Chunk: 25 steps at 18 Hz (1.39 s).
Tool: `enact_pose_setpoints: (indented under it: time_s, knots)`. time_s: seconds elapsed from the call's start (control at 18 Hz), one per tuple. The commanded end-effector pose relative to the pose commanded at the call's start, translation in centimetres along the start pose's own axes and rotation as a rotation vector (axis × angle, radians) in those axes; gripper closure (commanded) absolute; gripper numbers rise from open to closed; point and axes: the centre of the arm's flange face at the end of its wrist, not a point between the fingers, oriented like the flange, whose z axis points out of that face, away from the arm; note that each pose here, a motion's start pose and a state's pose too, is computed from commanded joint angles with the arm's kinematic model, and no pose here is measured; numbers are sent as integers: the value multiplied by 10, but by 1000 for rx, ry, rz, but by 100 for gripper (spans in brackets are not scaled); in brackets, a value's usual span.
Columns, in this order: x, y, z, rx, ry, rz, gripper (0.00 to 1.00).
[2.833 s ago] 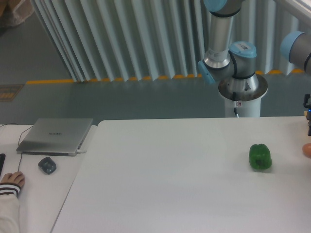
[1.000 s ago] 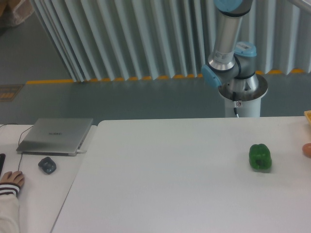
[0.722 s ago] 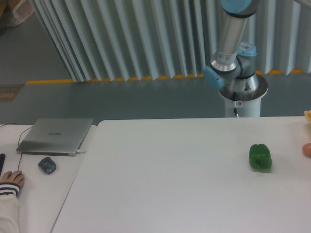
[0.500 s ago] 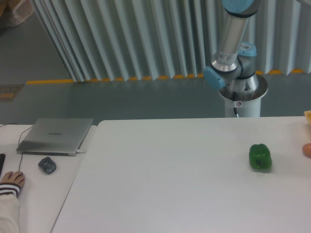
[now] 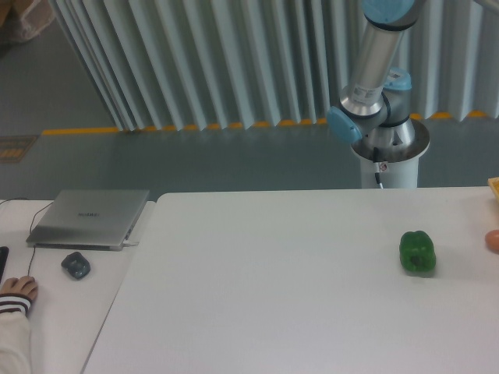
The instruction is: Place the red pepper on the table
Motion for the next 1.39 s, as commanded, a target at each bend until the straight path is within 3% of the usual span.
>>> enact_pose_setpoints:
  time_s: [0.33, 1.11, 1.39]
  knots:
    - [-5, -5, 4, -13, 52, 17, 0]
    - [-17, 5, 39, -56, 43, -3, 0]
    - [-13, 3, 22, -63, 11, -101, 0]
